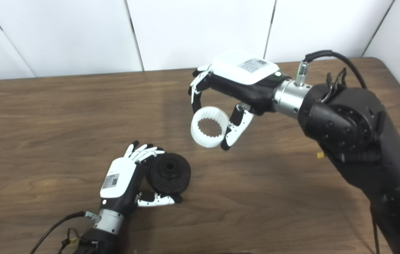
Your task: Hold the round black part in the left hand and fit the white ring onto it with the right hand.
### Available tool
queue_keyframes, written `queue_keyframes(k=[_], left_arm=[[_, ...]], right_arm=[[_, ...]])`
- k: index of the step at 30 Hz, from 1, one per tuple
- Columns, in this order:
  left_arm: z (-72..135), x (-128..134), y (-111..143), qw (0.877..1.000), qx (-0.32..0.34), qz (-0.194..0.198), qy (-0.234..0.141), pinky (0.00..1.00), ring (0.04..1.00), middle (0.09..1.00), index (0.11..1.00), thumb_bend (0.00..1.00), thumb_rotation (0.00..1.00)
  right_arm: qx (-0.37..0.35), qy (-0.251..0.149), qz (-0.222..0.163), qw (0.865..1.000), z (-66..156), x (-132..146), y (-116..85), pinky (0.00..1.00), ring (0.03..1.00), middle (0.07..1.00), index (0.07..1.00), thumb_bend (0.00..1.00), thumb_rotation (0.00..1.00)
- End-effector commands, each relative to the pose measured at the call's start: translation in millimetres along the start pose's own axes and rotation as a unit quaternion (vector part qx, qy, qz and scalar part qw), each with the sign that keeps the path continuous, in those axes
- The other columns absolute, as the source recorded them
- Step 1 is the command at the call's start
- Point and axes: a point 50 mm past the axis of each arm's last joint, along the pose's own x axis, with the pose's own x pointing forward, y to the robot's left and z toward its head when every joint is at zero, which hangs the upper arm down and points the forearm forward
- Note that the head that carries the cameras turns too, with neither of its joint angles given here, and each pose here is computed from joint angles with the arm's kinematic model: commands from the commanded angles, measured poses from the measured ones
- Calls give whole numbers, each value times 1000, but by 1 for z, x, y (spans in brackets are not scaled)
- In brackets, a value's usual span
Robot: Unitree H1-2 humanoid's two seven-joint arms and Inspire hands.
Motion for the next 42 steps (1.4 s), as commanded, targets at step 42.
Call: queue_keyframes(k=[42], left_arm=[[-2,-12,-35,993,27,-88,75,1000,904,822,484,525,65]], right_arm=[[25,-39,5,999,14,54,69,897,923,789,483,525,137]])
